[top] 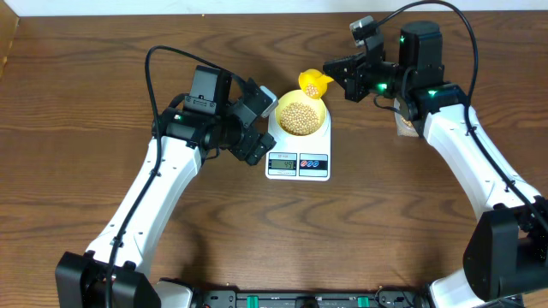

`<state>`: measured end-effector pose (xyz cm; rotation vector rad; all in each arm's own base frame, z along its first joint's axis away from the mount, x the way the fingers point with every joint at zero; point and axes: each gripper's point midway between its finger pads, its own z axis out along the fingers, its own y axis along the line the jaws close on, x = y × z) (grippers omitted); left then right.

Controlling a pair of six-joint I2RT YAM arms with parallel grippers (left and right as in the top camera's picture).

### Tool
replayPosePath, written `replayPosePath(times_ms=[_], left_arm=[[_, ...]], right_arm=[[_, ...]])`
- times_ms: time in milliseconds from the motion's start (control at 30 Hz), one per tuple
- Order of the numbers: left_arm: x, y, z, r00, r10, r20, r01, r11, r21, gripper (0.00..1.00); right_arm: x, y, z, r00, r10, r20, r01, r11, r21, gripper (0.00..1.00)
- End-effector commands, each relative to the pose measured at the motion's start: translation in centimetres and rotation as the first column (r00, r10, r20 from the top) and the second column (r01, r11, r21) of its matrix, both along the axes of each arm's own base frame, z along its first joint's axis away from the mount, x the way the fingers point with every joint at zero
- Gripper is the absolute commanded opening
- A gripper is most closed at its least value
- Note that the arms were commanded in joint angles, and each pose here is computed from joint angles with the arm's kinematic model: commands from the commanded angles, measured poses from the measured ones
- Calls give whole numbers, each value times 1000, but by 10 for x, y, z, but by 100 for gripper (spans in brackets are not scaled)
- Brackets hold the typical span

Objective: Scoop item into bowl and weigh 50g on scale
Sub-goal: 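Tilt the scoop with the right gripper to pour soybeans into bowl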

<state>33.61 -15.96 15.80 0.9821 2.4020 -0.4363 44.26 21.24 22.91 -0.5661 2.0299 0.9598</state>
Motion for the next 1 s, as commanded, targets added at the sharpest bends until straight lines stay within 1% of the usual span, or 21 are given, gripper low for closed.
replayPosePath(times_ms=[0, 133, 267, 433, 567, 967], left_arm=[[-3, 0, -2, 1000, -7, -7, 7, 1000, -7, 86], [-3, 0, -2, 1000, -7, -7, 7, 1000, -7, 86], [-3, 0, -2, 1000, -7, -7, 7, 1000, -7, 86], [-3, 0, -2, 1000, -7, -7, 7, 1000, -7, 86], [-3, 0, -2, 1000, -7, -7, 7, 1000, -7, 86], [-3, 0, -2, 1000, -7, -7, 7, 1000, -7, 86]], right_arm=[[-4, 3, 13, 999, 15, 43, -15, 1000, -2, 1], [-8, 2, 6, 1000, 15, 10, -15, 1000, -10, 1], [-4, 3, 12, 999, 16, 50, -15, 1000, -9, 1], [-8, 2, 4, 1000, 16, 7, -16, 1000, -19, 1], [-4, 3, 11, 999, 16, 44, -15, 1000, -11, 1], [-6, 2, 8, 999, 16, 28, -16, 1000, -14, 1]])
